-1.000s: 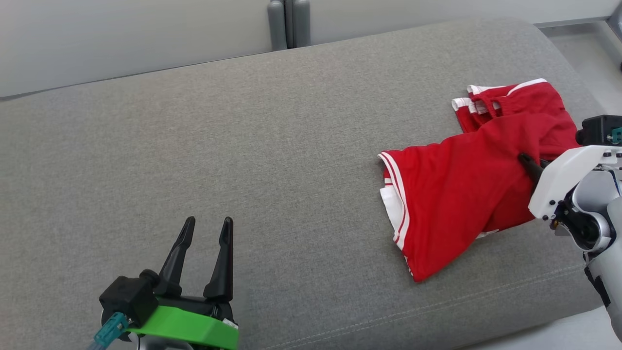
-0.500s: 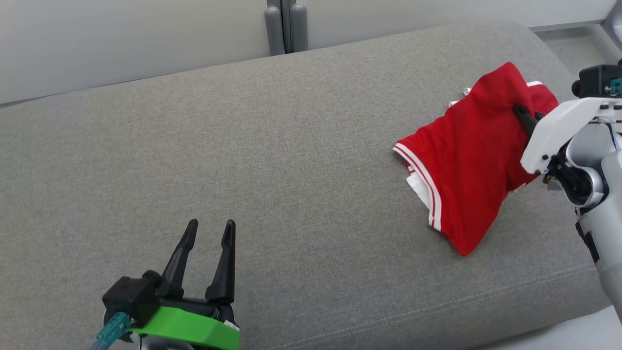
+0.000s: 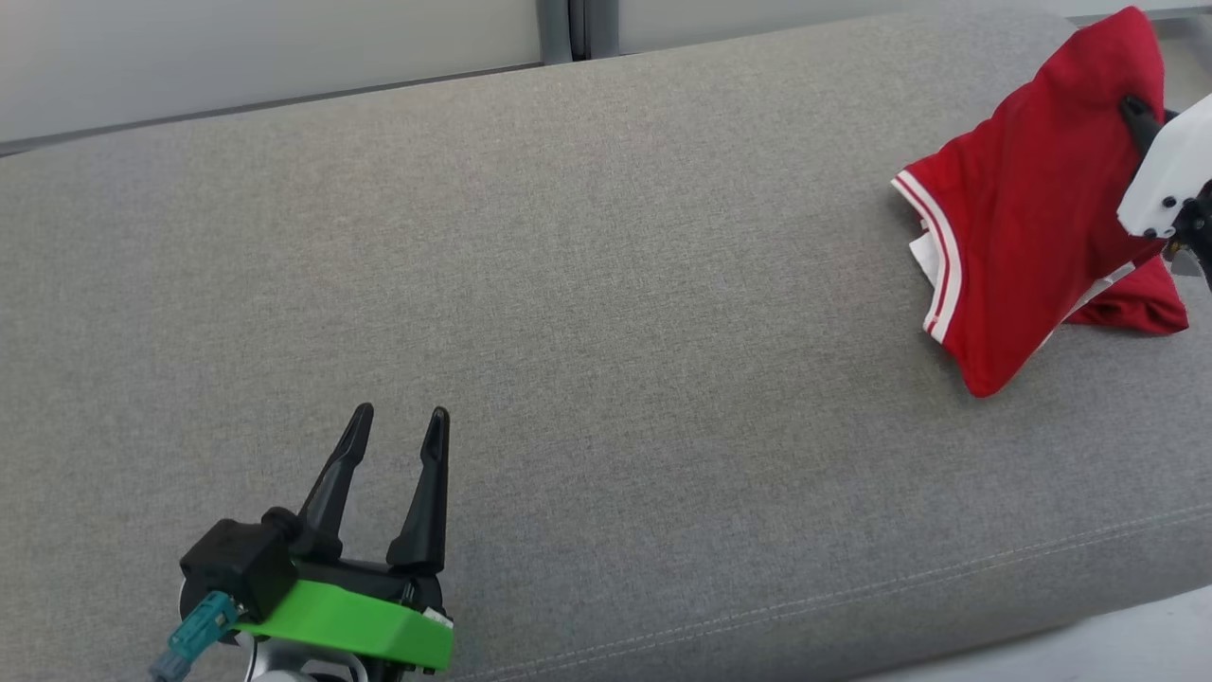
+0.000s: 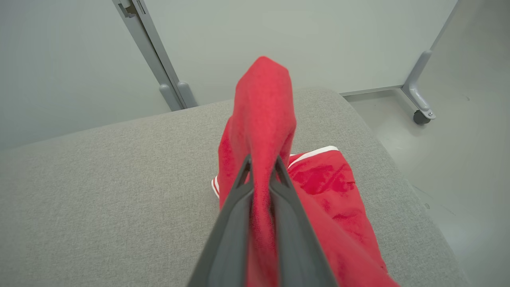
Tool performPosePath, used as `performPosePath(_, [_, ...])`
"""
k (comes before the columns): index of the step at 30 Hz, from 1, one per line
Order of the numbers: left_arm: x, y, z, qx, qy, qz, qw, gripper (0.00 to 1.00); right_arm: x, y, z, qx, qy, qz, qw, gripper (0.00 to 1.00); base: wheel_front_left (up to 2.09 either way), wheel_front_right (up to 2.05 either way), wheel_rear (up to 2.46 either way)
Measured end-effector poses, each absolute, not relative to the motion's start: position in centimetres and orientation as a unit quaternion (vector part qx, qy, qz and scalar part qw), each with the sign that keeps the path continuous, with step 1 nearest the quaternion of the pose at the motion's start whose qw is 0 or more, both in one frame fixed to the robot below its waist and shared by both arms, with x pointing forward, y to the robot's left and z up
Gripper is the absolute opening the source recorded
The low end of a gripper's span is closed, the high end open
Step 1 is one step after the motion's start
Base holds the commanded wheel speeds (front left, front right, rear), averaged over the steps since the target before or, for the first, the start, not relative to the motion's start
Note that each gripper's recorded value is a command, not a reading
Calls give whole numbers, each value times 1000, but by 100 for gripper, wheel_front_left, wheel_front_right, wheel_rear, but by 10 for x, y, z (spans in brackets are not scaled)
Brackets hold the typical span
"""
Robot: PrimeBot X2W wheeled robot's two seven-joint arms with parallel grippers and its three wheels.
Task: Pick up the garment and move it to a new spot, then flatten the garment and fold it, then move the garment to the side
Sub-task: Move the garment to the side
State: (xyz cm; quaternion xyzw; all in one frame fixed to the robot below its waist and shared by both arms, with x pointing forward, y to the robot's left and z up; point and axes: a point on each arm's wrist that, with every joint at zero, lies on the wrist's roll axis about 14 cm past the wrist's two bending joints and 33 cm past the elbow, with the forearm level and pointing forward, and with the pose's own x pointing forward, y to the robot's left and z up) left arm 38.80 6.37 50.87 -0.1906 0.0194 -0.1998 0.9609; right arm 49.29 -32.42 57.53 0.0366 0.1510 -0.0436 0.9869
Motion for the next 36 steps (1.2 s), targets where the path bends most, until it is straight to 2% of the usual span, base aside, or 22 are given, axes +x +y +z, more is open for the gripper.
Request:
performPosePath(10, [408,63,504,-177,27,-208,962,100,510,-372,567,26,145,-104,984,0,0,0,0])
performPosePath(18, [423,63,488,-167,49,-215,961,100,514,-414,518,23,175,-169,970,0,0,0,0])
performPosePath(36, [437,80,460,-139,86,-202,966,100,530,-438,453,-25,230,-212,950,0,0,0,0])
